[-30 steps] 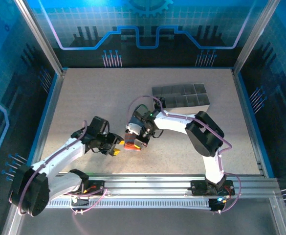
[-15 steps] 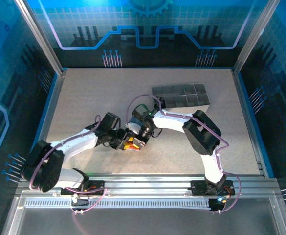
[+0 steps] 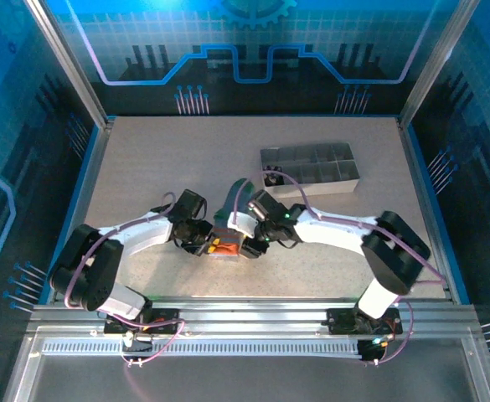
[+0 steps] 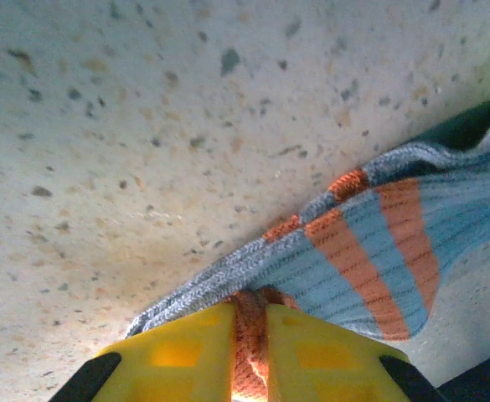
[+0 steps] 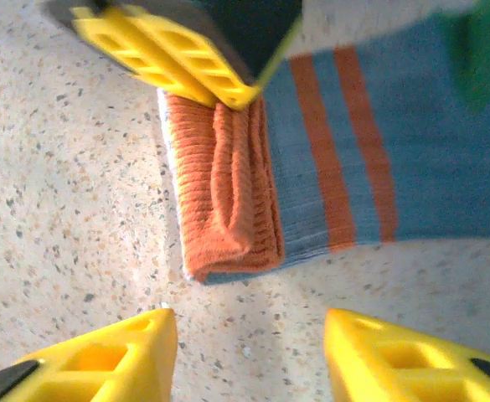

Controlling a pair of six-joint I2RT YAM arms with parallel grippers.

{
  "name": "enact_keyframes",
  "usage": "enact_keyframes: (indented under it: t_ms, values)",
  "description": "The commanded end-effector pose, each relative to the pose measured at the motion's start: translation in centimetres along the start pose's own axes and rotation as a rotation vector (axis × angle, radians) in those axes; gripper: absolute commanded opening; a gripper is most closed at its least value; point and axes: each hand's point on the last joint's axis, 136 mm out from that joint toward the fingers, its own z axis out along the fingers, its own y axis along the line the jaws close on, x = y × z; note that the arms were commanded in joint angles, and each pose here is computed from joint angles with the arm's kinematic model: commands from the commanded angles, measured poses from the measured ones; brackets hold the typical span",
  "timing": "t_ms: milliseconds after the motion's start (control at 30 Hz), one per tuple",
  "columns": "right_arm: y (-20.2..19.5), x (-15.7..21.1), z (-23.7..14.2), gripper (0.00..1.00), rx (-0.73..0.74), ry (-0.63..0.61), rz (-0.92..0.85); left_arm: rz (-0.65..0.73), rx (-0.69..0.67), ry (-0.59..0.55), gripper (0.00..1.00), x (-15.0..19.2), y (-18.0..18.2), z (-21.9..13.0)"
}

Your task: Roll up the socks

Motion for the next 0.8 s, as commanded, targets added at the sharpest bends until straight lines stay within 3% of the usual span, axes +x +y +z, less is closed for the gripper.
enact_keyframes:
  t_ms: [0,267,500,600,667,700,767]
  values:
    - [-0.4,-0.9,0.1,0.53,0.183,-0.021,-0.288,-0.014,-0.094,-0.015,0.17,-0.7,2.0,0.4]
    - [1.9,-2.0,2.6,0.53,0.324,0.063,-0.634,-0.011,-0.118,-0.001,0.16,-0.7,2.0,0.7]
    - [0.9,-2.2,5.5,0.47,0.374,0.130,-0.662,0.002,-0.120,0.000,0.16,-0.8,1.6,0.5]
    - [0.1,-1.1,6.7,0.34,0.371,0.176,-0.613,0.014,-0.109,-0.003,0.16,-0.9,1.3,0.2]
    - [-0.2,-0.5,7.1,0.19,0.340,0.193,-0.552,0.019,-0.093,-0.012,0.19,-0.9,0.8,-0.4]
    - [0.0,-0.2,7.2,0.12,0.307,0.201,-0.526,0.019,-0.079,-0.020,0.22,-0.9,0.5,-0.9]
    - [0.6,0.2,7.4,0.01,0.239,0.208,-0.479,0.017,-0.039,-0.046,0.40,-1.2,-0.4,-2.4]
